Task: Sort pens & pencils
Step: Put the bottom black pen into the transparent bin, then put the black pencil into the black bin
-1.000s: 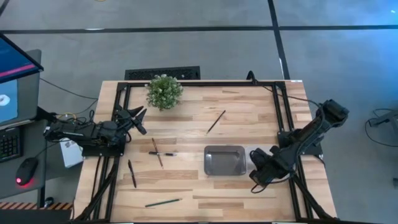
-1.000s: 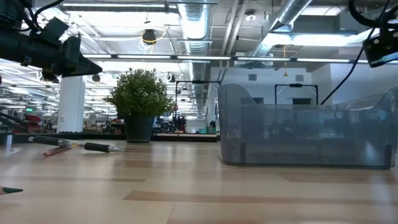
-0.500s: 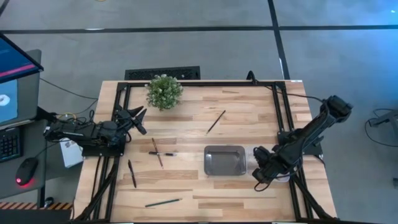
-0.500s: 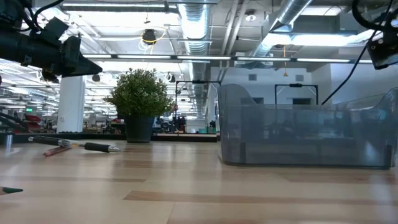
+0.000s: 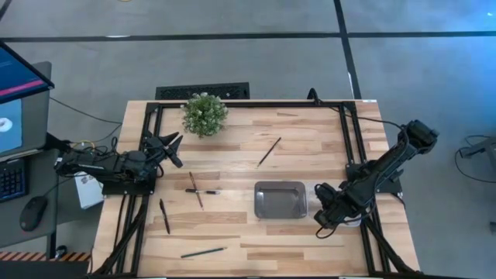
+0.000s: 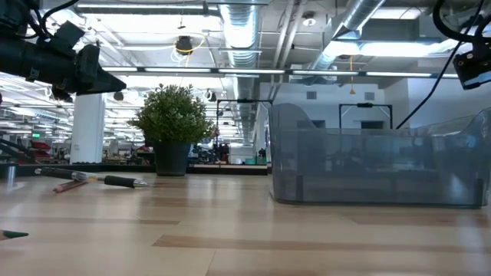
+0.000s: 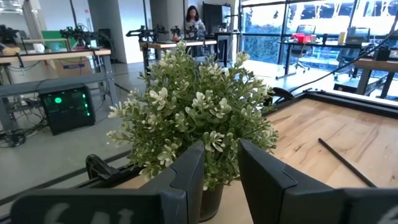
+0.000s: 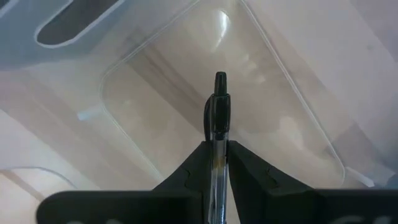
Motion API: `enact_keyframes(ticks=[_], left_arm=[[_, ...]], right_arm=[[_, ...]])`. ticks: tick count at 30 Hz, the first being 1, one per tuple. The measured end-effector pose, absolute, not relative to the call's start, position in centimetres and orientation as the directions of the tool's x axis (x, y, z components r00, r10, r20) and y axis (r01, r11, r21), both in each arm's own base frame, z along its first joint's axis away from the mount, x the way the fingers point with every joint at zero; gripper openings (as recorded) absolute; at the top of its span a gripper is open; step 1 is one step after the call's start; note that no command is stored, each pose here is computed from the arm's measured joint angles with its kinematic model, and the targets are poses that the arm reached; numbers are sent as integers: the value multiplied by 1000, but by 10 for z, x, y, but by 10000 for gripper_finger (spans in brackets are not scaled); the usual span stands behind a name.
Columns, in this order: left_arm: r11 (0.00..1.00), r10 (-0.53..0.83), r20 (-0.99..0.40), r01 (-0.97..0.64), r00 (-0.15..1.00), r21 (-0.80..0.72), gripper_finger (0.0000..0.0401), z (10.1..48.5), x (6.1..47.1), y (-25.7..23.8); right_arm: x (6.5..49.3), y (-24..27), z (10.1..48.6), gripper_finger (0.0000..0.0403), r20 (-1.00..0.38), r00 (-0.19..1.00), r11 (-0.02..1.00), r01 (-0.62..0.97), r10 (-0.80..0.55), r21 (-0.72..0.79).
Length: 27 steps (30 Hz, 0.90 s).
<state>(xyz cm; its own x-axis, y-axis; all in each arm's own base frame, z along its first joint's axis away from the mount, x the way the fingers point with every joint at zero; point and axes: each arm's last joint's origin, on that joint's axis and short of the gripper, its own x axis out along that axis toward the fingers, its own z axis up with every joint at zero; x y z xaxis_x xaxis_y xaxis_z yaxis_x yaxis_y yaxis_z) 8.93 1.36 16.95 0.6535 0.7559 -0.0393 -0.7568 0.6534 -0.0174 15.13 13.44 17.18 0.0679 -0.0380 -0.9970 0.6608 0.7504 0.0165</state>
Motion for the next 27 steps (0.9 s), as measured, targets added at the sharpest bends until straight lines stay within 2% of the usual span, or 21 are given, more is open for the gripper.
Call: enact_keyframes(ticks=[12,20,25,27], left_arm=[[653,756,-39,-757,654,-17,91,169,89,14],[653,756,-39,-757,654,-18,91,169,89,14],[654,756,-39,-757,654,-18,91,169,89,14],[653,756,-39,-757,653,-18,91,170,89,14]], right_arm=[[153,137,179,131,-999,44,750,661,-7,24],[162,145,218,136,-998,63,750,661,-4,38],[172,141,248,135,-994,107,761,647,-36,42],[181,137,258,135,-985,163,747,661,-47,74]])
